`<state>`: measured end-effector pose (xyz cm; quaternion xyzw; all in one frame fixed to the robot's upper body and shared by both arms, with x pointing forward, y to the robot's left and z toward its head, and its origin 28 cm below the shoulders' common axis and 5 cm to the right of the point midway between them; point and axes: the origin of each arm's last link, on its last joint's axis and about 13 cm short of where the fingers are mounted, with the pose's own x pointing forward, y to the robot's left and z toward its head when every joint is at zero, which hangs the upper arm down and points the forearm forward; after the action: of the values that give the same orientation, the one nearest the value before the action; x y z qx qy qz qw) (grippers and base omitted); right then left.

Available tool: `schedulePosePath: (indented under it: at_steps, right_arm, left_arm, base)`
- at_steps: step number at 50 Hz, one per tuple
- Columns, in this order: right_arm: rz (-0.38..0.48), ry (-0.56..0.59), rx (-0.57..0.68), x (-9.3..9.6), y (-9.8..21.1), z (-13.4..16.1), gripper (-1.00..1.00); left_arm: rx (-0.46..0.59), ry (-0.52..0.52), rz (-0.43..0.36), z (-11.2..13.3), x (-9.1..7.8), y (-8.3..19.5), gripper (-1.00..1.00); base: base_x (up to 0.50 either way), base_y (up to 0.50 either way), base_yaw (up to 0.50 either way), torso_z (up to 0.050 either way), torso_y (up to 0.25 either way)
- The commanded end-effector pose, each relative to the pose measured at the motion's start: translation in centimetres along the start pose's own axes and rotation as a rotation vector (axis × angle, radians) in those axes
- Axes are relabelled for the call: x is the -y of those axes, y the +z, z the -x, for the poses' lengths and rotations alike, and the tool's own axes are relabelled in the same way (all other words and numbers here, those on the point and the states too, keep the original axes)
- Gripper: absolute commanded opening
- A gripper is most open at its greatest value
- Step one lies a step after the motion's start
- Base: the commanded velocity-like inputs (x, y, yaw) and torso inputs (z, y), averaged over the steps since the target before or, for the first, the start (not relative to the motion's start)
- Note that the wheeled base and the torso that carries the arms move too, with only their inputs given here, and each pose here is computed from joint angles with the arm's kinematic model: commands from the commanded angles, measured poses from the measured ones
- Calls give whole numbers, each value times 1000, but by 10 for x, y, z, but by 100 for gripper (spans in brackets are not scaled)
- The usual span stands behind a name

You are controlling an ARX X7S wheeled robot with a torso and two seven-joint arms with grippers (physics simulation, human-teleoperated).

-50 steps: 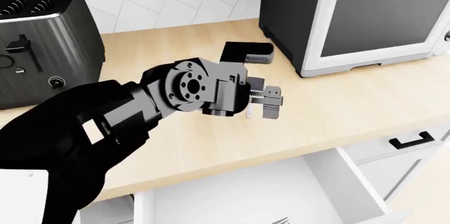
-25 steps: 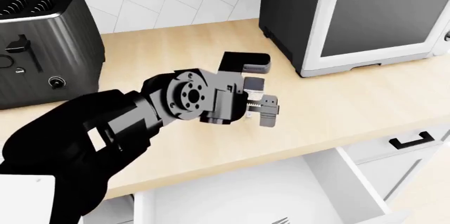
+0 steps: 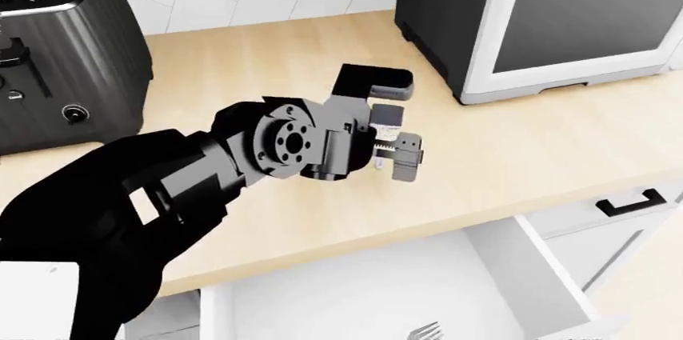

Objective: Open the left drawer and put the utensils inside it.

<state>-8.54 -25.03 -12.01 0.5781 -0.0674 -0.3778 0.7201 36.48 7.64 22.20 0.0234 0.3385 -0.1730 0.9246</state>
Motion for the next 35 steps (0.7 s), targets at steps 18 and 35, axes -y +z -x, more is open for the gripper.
schedulePosePath:
  at_steps: [18,35]
  right_arm:
    - [5,11,0,-1,-1,-2,100]
    - [6,11,1,-1,-1,-3,100]
  left_arm:
    - [-16,-3,-43,2,2,-1,100]
    - [-3,-71,-63,8,16,-3,100]
  base:
    - [1,0,0,0,-27]
    - [0,0,0,0,0]
